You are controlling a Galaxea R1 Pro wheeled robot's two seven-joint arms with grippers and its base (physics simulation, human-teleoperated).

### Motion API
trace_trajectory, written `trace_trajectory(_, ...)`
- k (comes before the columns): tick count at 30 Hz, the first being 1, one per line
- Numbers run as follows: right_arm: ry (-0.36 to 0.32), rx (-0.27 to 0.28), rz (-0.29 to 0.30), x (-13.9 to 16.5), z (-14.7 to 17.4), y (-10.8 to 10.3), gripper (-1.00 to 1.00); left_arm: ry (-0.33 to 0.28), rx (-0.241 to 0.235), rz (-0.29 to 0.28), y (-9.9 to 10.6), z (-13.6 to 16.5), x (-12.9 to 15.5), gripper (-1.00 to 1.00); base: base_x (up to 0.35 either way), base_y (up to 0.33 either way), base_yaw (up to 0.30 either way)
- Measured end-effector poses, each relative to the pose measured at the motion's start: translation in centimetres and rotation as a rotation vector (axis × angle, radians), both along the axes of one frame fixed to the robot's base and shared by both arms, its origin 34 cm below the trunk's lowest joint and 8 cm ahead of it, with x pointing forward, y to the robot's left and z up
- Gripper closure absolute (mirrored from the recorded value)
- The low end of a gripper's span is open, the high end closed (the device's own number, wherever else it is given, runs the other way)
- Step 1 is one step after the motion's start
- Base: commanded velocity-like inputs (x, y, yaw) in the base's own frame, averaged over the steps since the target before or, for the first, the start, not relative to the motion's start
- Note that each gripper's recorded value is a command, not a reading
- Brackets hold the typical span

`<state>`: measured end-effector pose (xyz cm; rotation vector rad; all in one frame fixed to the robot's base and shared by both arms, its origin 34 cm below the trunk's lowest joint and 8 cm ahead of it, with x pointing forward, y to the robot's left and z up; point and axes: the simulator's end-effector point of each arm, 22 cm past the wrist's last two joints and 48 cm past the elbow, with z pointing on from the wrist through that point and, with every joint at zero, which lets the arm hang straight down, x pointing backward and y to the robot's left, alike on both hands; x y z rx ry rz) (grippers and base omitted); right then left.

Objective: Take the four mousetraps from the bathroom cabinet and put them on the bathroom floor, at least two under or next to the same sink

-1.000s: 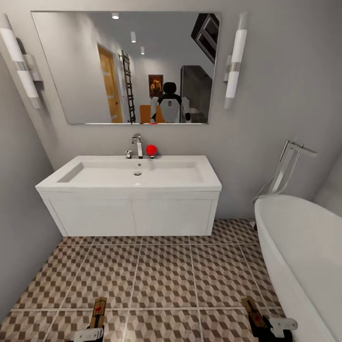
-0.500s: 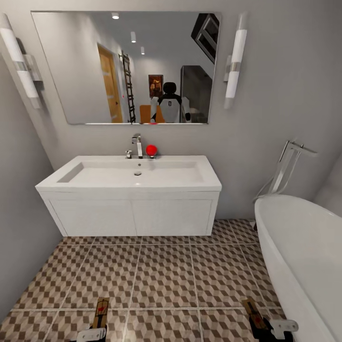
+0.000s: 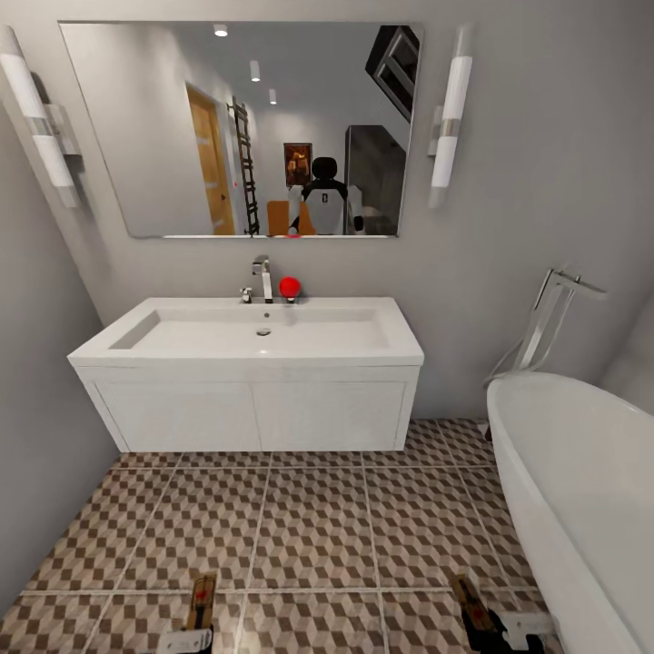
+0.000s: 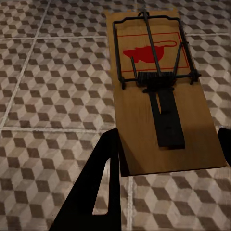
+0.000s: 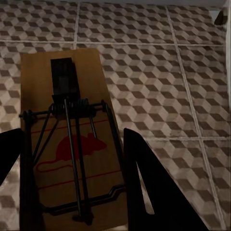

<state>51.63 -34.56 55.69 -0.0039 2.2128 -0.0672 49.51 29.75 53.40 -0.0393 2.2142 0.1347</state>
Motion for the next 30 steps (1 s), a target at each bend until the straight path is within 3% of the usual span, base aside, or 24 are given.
trace_trajectory(2,0.007,0.007,0.042,0.0,-0.3,2.4,1.0,0.045,-0.001,0.006,-0.1,-0.8,-0.6,1.0,0.0,0.0,0.0)
trace_trajectory(3,0.01,0.003,0.06,0.0,-0.4,3.2,1.0,0.09,0.0,0.008,0.0,-1.5,-1.3,1.0,0.0,0.0,0.0)
trace_trajectory(4,0.018,-0.014,0.076,0.0,-0.6,3.9,1.0,0.175,0.001,0.012,0.1,-2.8,-2.6,1.0,0.0,0.0,0.0)
trace_trajectory(8,0.06,-0.043,0.055,0.3,-0.9,5.0,1.0,0.347,0.007,0.014,0.5,-5.1,-5.2,1.0,0.0,0.0,0.0)
trace_trajectory(11,0.076,-0.038,0.046,1.7,-0.3,6.3,1.0,0.396,0.007,0.015,0.5,-5.2,-4.4,1.0,0.0,0.0,0.0)
trace_trajectory(12,0.074,-0.032,0.048,3.4,1.0,7.2,1.0,0.416,0.004,0.015,0.3,-4.7,-2.0,1.0,0.0,0.0,0.0)
trace_trajectory(17,0.089,-0.026,0.053,7.3,4.0,8.2,1.0,0.459,-0.001,0.01,-0.1,-1.2,6.9,1.0,0.0,0.0,0.0)
trace_trajectory(19,0.079,-0.02,0.055,9.2,5.3,8.8,1.0,0.465,0.0,0.01,-0.2,0.1,9.2,1.0,0.0,0.0,0.0)
trace_trajectory(22,0.055,-0.008,0.058,13.2,8.0,10.1,1.0,0.444,0.0,0.01,-0.2,2.6,13.1,1.0,0.0,0.0,0.0)
trace_trajectory(24,0.047,-0.002,0.059,15.1,9.4,10.7,1.0,0.433,0.0,0.011,-0.2,3.6,14.6,1.0,0.0,0.0,0.0)
trace_trajectory(30,0.04,0.021,0.069,16.6,10.5,12.5,1.0,0.427,-0.013,-0.004,-1.9,4.2,15.6,1.0,0.0,0.0,0.0)
